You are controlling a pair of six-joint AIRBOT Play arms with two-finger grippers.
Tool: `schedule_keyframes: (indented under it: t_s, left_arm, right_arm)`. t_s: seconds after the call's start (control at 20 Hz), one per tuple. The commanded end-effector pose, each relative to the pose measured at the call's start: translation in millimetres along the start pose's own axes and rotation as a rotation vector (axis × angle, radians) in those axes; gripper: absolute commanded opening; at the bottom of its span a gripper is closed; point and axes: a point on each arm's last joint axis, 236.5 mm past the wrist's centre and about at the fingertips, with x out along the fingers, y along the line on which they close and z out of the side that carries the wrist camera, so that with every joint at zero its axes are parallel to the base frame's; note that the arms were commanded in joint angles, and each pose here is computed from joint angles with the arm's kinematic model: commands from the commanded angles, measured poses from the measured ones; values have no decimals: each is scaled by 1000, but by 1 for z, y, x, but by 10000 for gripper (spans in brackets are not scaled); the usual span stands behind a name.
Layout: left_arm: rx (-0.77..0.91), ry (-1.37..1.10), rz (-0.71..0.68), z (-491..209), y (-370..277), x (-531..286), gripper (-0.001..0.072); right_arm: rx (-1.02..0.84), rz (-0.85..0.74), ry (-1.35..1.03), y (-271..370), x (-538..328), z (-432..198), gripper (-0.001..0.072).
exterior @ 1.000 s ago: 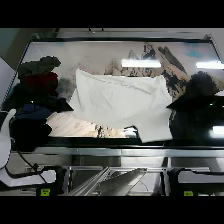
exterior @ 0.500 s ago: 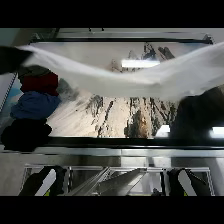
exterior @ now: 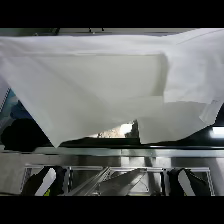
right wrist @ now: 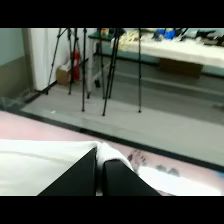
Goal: Fold the shirts.
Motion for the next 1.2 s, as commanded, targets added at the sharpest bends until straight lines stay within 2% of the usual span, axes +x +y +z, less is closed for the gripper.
schedule_keyframes:
  t_s: [0.0,0.3,0.45,0.65,0.8,1.0,1.15]
  left_arm:
    - [-129,217,-88,-65,51,87,13]
    - [-249,399,-77,-177,155,237,13]
    - [-256,456,-95,-209,178,284,13]
    - [-241,460,-110,-213,194,320,13]
    - [-235,520,-119,-219,196,322,13]
    - [-191,717,22,-256,225,295,13]
    - [-205,777,5,-274,222,294,13]
  right_arm:
    - [175,168,219,-13,79,-100,21]
    - [508,175,548,-53,190,-319,22]
    - [605,118,604,-63,217,-393,21]
    - [726,110,588,-73,235,-418,21]
    - [697,150,643,-71,224,-422,21]
    - [640,179,827,-72,182,-454,21]
    - [638,187,861,-67,176,-463,21]
